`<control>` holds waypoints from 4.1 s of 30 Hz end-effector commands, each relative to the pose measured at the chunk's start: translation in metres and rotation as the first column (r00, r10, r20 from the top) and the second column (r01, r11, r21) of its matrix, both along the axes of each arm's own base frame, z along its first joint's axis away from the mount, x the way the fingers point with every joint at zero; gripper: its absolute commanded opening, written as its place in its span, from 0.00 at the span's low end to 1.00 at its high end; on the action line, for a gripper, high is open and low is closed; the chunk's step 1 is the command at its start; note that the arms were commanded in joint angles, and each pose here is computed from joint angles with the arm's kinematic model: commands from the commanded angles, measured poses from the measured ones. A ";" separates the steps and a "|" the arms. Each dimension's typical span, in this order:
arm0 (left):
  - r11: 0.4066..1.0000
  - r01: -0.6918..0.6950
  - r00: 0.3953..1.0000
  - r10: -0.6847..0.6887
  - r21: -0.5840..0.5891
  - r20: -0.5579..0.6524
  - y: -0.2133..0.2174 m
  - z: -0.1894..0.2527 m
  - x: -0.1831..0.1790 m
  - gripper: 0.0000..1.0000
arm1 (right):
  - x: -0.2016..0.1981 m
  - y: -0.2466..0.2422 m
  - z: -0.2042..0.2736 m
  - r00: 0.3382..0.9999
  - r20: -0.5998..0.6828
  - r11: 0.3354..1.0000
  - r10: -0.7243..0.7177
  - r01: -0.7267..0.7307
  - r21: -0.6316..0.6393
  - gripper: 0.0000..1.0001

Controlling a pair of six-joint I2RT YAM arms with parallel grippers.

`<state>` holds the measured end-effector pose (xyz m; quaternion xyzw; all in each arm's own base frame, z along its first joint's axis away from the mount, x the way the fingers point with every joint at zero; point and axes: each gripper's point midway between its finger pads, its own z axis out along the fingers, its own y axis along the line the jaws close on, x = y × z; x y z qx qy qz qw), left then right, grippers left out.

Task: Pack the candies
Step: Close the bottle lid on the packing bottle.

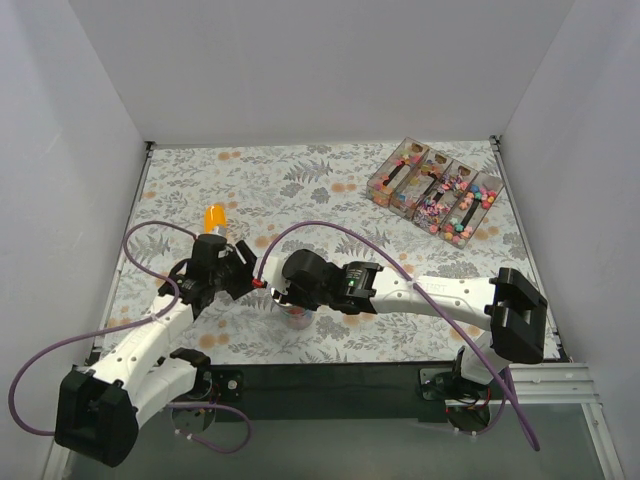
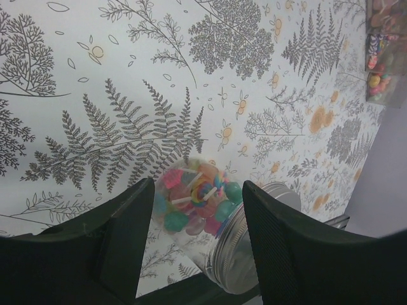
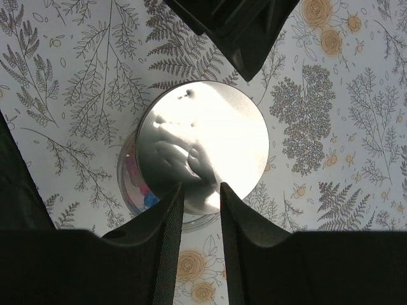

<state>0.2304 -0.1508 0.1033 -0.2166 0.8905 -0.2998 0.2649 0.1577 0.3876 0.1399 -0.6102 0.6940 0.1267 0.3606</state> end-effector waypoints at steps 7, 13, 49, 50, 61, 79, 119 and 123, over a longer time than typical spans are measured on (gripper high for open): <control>0.998 0.061 0.996 -0.061 0.002 0.059 -0.020 0.017 0.007 0.56 | -0.002 0.000 0.016 1.000 -0.006 0.999 -0.004 0.005 0.046 0.36; 0.998 0.069 0.996 -0.070 0.009 0.050 -0.022 0.013 -0.002 0.56 | -0.003 0.000 0.018 1.000 -0.008 0.999 -0.001 0.001 0.048 0.36; 0.999 0.051 0.994 -0.050 -0.011 0.102 -0.014 0.009 -0.021 0.58 | -0.042 -0.025 -0.033 0.974 -0.224 0.999 -0.033 0.028 -0.025 0.34; 0.999 0.053 0.993 -0.051 -0.015 0.109 -0.015 0.011 -0.021 0.59 | -0.042 -0.024 -0.033 0.974 -0.223 0.999 -0.033 0.029 -0.024 0.34; 0.999 0.050 0.988 -0.047 -0.015 0.148 -0.012 0.015 -0.021 0.59 | -0.027 -0.015 0.023 0.988 -0.147 0.997 -0.050 0.059 0.057 0.35; 0.994 0.092 0.992 -0.087 -0.062 0.088 -0.019 -0.003 -0.038 0.58 | -0.025 -0.029 -0.047 0.960 -0.245 0.990 -0.138 0.129 -0.051 0.35; 1.000 0.000 0.973 -0.003 0.013 0.231 -0.073 0.005 0.075 0.62 | 0.061 -0.106 -0.046 0.899 -0.229 0.927 -0.373 0.370 -0.056 0.42; 0.989 -0.049 0.917 -0.010 0.138 0.399 -0.046 0.046 0.084 0.94 | 0.068 -0.105 -0.004 0.905 -0.188 0.919 -0.381 0.393 0.030 0.61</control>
